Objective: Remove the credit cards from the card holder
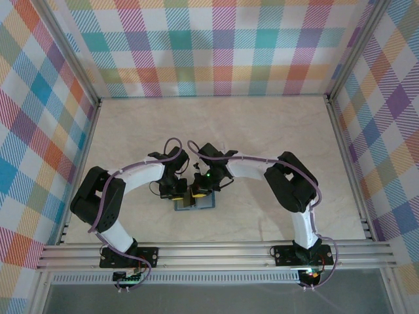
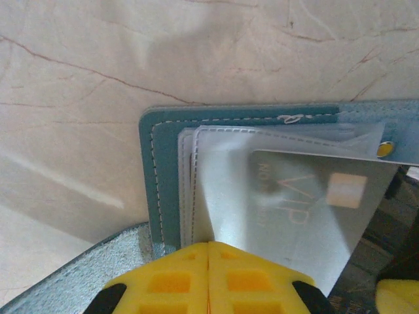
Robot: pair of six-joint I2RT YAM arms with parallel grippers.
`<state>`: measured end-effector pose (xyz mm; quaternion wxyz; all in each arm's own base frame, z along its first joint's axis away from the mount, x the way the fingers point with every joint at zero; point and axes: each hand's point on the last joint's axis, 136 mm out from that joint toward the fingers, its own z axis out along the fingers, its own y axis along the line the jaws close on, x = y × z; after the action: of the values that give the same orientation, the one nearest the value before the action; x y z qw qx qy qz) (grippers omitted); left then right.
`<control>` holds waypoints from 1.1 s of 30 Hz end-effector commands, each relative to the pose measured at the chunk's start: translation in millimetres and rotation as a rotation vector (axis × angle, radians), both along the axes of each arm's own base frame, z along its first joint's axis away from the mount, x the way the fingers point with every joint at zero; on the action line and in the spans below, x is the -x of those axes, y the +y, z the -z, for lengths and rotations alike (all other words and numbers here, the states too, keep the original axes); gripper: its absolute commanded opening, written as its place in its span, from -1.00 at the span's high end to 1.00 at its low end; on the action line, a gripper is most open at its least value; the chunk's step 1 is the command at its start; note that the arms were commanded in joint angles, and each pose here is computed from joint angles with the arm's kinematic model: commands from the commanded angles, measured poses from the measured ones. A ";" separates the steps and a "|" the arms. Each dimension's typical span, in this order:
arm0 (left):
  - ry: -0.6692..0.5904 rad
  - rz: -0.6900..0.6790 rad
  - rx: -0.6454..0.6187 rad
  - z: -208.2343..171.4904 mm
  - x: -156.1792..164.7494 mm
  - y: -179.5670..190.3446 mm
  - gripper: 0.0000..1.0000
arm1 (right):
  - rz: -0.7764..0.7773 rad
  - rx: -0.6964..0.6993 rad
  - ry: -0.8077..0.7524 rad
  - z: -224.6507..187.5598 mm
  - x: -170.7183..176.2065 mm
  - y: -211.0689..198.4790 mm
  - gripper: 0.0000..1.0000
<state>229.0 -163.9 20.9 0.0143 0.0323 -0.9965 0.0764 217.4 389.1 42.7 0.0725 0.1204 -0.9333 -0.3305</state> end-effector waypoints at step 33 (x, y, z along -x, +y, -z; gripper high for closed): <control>-0.066 -0.022 -0.008 -26.2 -8.2 9.0 0.63 | -0.048 0.134 -0.183 -51.6 -7.5 -40.2 1.00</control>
<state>235.8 -161.1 36.5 -0.0151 0.0339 -0.9961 0.0802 216.1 348.6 69.4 0.0377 0.1497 -0.9576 -0.2433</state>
